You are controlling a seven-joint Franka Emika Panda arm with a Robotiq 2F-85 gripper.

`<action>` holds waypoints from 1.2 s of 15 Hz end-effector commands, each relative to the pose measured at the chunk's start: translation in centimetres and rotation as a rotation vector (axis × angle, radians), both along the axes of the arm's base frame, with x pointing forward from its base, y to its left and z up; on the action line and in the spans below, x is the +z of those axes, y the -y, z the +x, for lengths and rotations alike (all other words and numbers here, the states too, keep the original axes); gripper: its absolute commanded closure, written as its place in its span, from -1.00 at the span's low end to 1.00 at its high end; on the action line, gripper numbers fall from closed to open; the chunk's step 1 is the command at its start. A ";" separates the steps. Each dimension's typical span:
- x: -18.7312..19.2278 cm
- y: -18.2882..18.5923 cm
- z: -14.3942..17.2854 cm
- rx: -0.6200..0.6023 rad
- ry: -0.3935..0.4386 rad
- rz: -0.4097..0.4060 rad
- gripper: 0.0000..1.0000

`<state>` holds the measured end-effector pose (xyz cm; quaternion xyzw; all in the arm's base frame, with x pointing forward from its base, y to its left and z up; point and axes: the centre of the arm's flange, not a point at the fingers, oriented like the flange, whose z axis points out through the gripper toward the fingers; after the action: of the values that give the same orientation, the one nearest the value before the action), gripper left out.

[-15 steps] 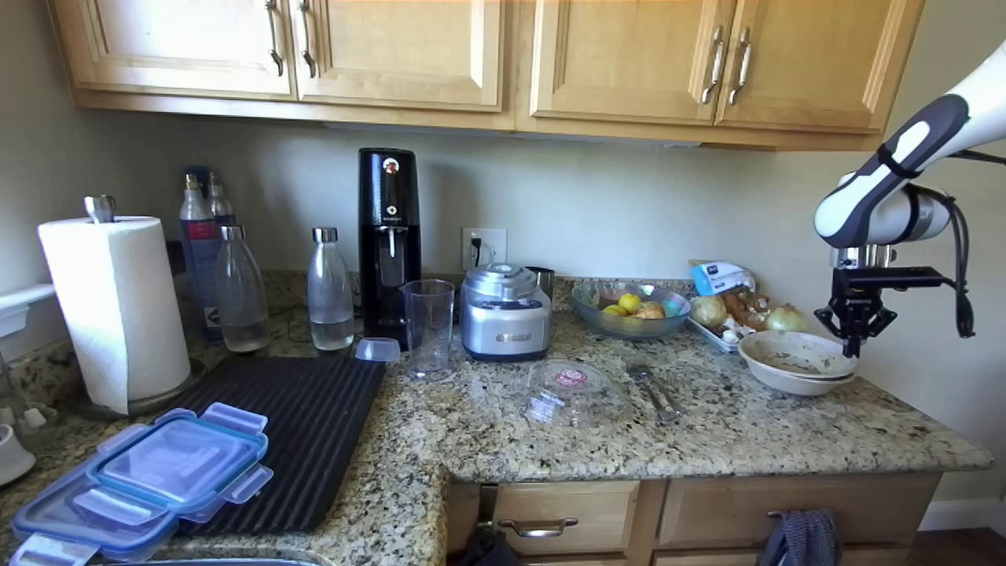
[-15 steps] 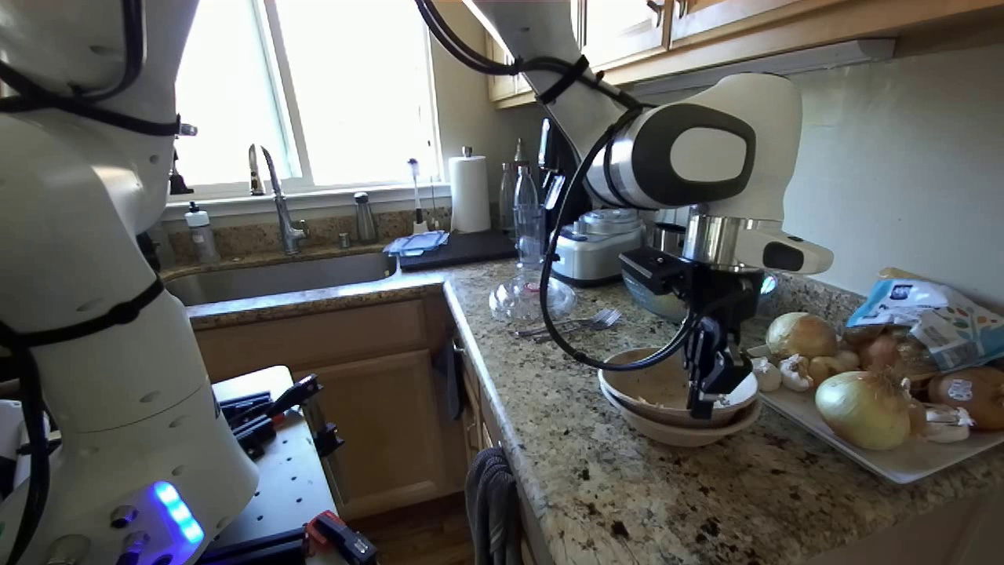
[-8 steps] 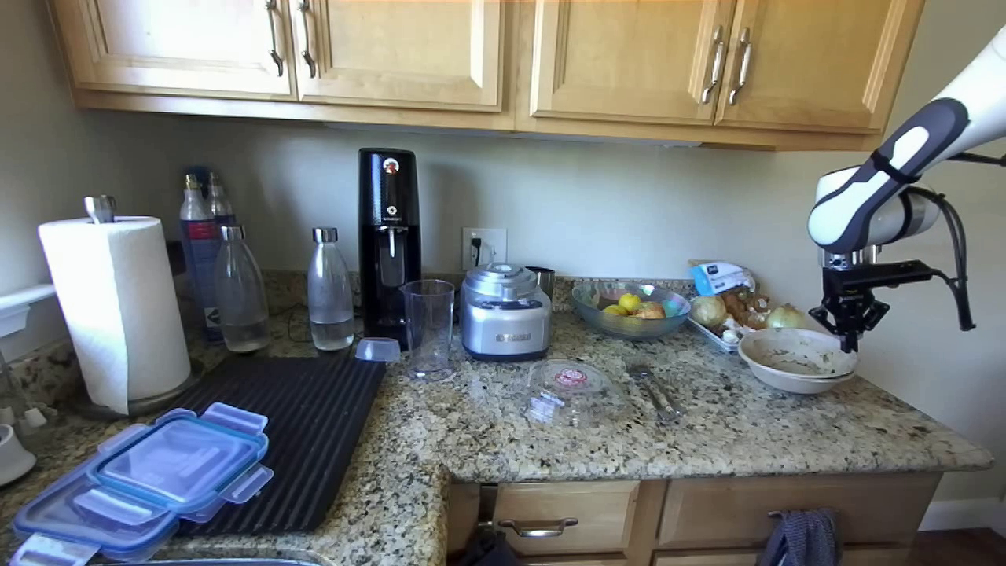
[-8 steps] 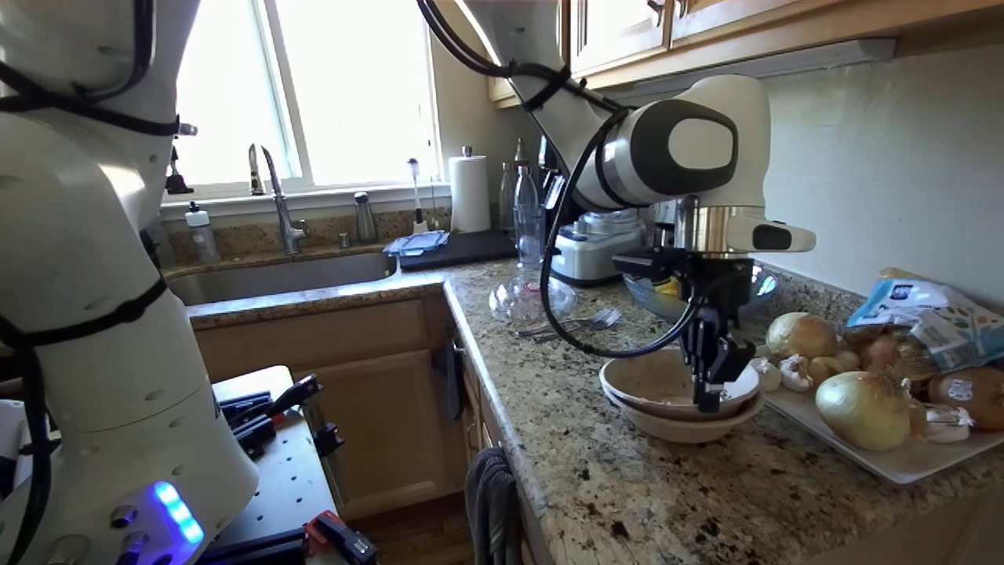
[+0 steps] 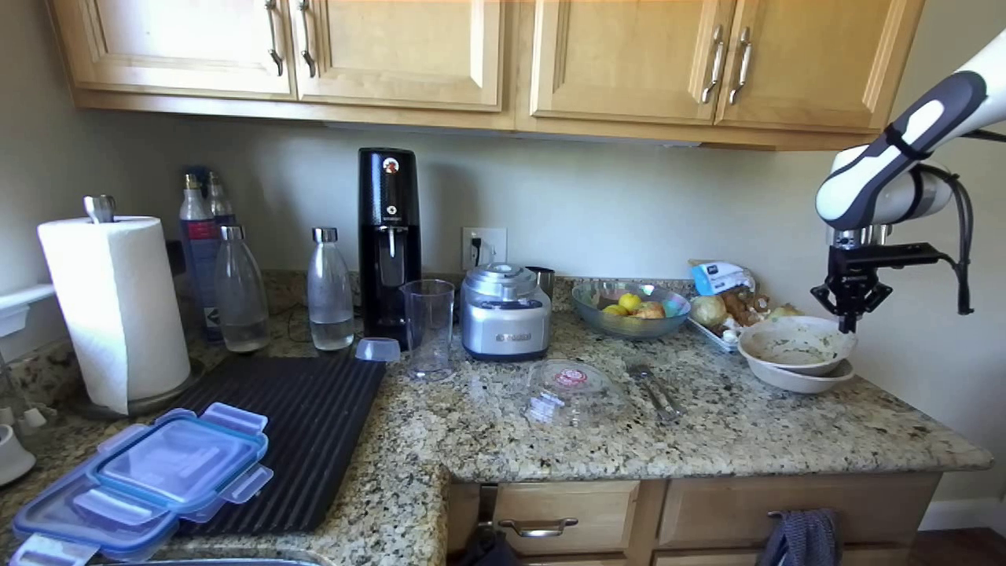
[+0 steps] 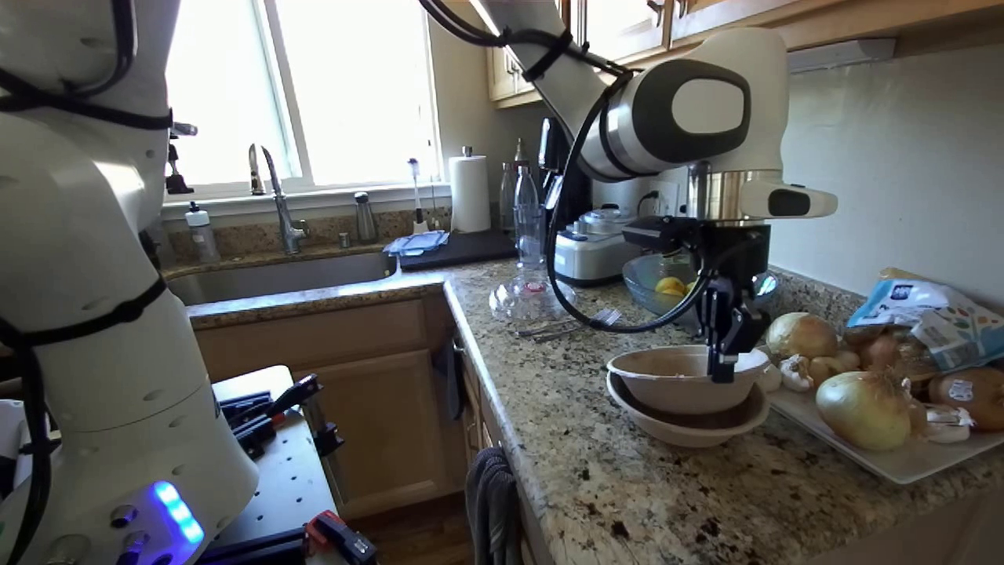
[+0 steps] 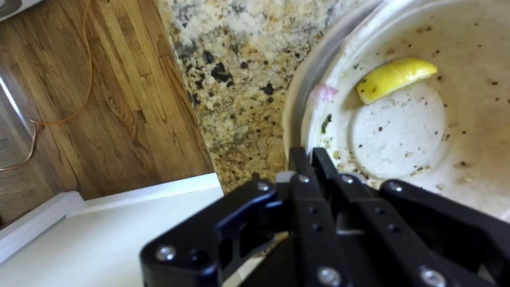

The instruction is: Take the forks from the bowl and put them on the counter then unstack the bowls

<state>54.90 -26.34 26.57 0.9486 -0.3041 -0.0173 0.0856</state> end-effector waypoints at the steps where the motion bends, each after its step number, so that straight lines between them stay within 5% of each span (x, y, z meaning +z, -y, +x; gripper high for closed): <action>1: 3.3 1.3 -1.4 -0.029 0.047 0.068 0.87; 8: 6.8 2.0 -1.7 -0.035 0.130 0.154 0.87; 18: 12.8 -1.4 -1.1 0.123 0.275 0.253 0.87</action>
<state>55.22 -25.72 36.56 0.9586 -0.2723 0.0674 -0.0481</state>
